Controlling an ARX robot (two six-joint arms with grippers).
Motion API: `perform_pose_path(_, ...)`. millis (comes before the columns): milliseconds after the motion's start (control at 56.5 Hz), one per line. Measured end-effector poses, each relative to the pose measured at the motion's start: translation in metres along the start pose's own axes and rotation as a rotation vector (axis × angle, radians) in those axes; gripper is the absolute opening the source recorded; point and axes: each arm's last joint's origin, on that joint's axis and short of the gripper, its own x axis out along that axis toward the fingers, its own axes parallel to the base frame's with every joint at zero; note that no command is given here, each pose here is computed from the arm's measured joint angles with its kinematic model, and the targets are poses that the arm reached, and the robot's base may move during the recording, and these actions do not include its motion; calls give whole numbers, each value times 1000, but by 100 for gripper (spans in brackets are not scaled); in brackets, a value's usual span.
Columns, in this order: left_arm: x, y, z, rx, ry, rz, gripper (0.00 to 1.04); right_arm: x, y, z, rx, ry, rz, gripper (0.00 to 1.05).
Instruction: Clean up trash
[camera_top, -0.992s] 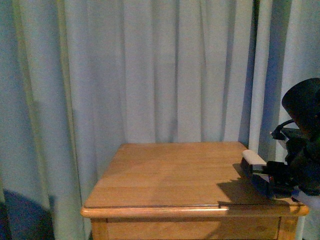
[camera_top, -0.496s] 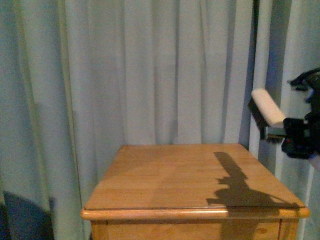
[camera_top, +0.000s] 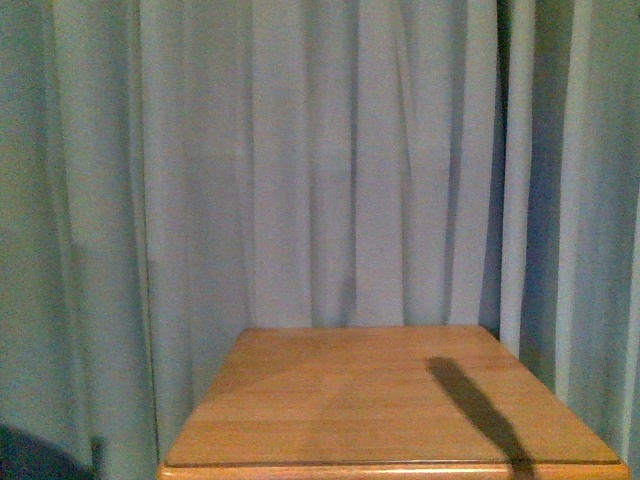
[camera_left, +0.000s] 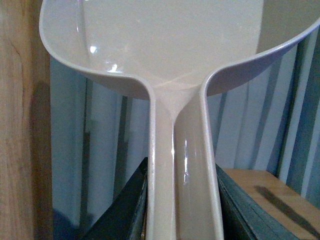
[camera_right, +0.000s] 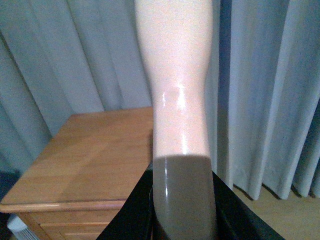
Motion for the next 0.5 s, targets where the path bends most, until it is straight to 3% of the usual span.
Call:
perform_pose_path(354, 0, 0, 0, 0, 0, 0, 29, -42, 0, 13, 3, -142, -46, 20)
perform_pose_path(496, 0, 0, 0, 0, 0, 0, 29, -46, 1, 11, -17, -135, -67, 20)
